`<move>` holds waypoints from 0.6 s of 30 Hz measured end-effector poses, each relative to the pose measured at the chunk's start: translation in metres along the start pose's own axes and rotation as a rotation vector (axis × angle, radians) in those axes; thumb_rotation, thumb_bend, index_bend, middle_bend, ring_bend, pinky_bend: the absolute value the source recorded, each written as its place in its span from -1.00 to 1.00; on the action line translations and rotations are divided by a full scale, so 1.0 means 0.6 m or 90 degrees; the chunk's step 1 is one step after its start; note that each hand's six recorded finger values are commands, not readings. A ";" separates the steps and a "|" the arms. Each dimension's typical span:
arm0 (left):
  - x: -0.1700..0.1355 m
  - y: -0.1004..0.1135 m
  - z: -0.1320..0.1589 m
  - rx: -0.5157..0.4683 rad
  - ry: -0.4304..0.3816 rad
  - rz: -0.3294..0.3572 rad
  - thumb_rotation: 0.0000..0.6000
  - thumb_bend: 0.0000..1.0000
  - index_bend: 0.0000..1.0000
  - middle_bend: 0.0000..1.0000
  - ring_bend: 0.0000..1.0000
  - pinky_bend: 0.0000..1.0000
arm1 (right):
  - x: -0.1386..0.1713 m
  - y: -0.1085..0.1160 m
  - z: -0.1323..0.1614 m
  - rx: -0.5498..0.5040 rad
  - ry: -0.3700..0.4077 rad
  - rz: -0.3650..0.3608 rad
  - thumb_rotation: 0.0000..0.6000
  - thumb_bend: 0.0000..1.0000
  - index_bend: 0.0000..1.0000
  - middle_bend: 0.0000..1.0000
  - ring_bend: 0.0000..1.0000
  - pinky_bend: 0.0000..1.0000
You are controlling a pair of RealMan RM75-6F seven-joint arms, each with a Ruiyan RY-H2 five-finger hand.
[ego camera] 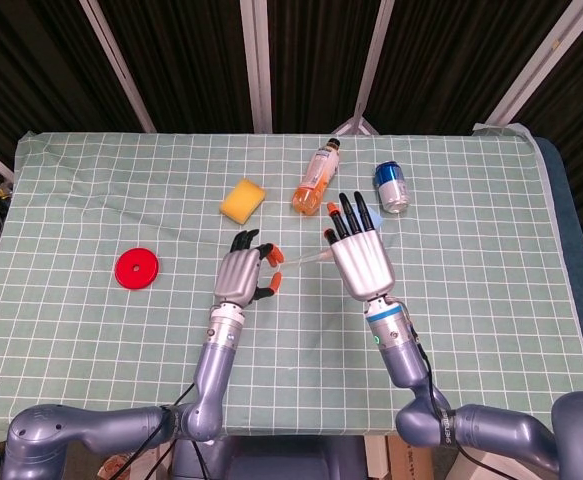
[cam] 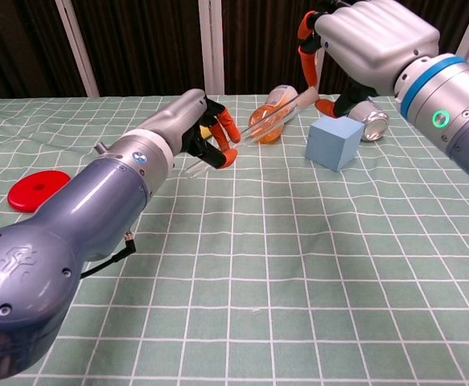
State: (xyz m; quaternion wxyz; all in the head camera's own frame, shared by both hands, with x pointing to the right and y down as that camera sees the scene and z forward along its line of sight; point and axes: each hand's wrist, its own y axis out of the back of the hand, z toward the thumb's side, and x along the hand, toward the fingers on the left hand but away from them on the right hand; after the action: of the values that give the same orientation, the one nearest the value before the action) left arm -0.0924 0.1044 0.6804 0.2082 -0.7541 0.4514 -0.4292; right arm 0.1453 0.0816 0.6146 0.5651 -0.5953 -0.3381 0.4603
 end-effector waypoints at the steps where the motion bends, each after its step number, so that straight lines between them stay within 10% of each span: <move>1: 0.000 0.000 0.001 0.000 -0.001 0.000 1.00 0.34 -0.04 -0.03 -0.81 -1.00 | 0.001 0.000 0.000 0.000 0.001 0.000 1.00 -0.16 0.23 -0.61 -1.00 -1.00; 6: 0.001 0.000 0.006 0.000 -0.006 0.001 1.00 0.34 -0.04 -0.03 -0.81 -1.00 | 0.003 -0.001 -0.001 -0.003 0.003 0.002 1.00 -0.16 0.21 -0.61 -1.00 -1.00; 12: 0.001 0.001 0.006 0.005 -0.007 0.003 1.00 0.34 -0.04 -0.03 -0.81 -1.00 | 0.003 -0.003 -0.009 0.014 -0.004 0.008 1.00 -0.16 -0.99 -1.00 -1.00 -1.00; 18: 0.002 0.004 -0.007 0.017 -0.002 0.008 1.00 0.34 -0.04 -0.03 -0.81 -1.00 | 0.010 -0.004 -0.025 0.034 -0.027 0.034 1.00 -0.16 -1.00 -1.00 -1.00 -1.00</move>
State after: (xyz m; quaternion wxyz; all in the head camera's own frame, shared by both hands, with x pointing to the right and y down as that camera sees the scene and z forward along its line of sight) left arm -0.0970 0.1023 0.6818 0.2216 -0.7493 0.4498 -0.4326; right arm 0.1616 0.0818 0.6150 0.5612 -0.5787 -0.3219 0.4966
